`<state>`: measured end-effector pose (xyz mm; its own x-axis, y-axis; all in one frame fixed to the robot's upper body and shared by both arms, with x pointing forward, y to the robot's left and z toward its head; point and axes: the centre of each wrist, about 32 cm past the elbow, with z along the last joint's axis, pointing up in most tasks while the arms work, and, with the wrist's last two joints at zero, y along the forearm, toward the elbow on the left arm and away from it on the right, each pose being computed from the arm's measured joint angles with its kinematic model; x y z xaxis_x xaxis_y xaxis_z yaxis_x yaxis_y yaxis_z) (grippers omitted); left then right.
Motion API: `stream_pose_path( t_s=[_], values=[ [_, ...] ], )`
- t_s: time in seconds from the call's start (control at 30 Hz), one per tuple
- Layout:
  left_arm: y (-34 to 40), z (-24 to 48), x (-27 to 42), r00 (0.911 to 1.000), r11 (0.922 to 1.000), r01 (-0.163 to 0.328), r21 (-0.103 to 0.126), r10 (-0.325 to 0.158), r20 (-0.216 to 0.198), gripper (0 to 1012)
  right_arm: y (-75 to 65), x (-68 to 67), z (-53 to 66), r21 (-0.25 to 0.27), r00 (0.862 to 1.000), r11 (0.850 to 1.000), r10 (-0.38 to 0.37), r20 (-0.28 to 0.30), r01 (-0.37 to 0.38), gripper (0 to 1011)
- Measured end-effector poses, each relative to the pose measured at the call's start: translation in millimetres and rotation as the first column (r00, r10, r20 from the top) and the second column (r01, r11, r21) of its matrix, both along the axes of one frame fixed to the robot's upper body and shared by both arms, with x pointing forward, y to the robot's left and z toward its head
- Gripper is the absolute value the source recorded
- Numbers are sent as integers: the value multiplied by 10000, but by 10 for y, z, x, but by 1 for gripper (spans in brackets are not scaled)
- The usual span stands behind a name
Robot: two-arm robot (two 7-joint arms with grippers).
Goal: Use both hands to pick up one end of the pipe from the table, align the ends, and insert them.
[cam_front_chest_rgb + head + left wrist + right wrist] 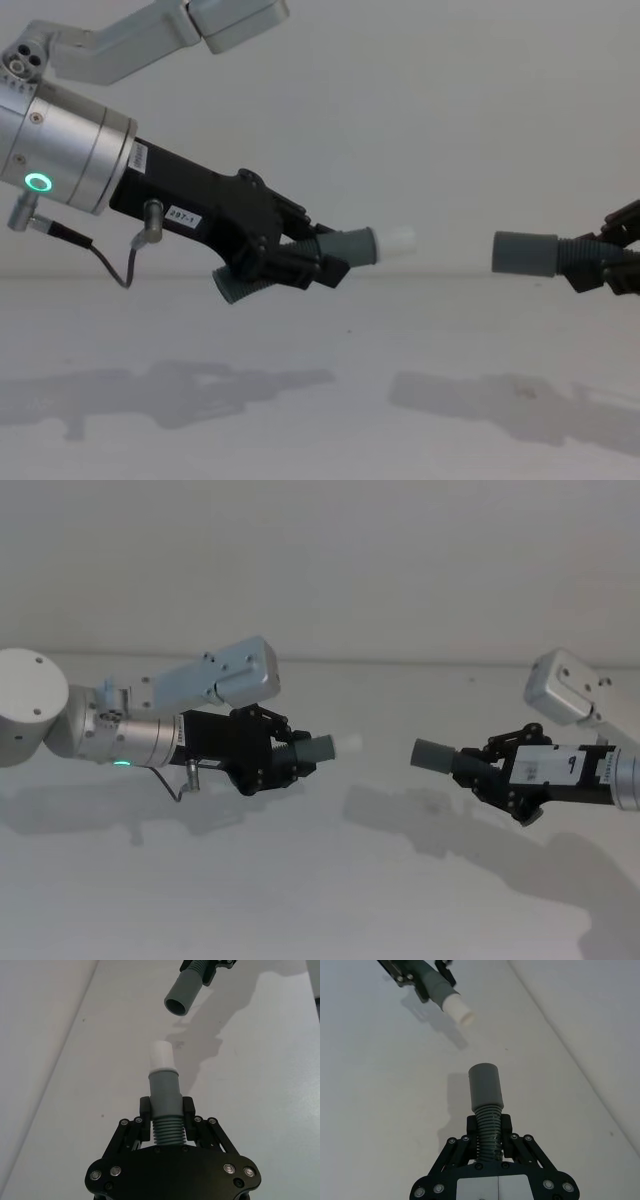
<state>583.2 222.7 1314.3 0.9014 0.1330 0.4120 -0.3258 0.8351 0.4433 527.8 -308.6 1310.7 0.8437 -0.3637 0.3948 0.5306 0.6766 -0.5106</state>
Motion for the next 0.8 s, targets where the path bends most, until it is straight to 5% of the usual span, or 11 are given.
stream_pose_path(
  t_s=[0.8],
  values=[
    [-51, -49, 0, 9992, 9994, 354, -64, -355, -170, 365, 110, 20, 43, 42, 9952, 9965, 840, -500, -839, 267]
  ],
)
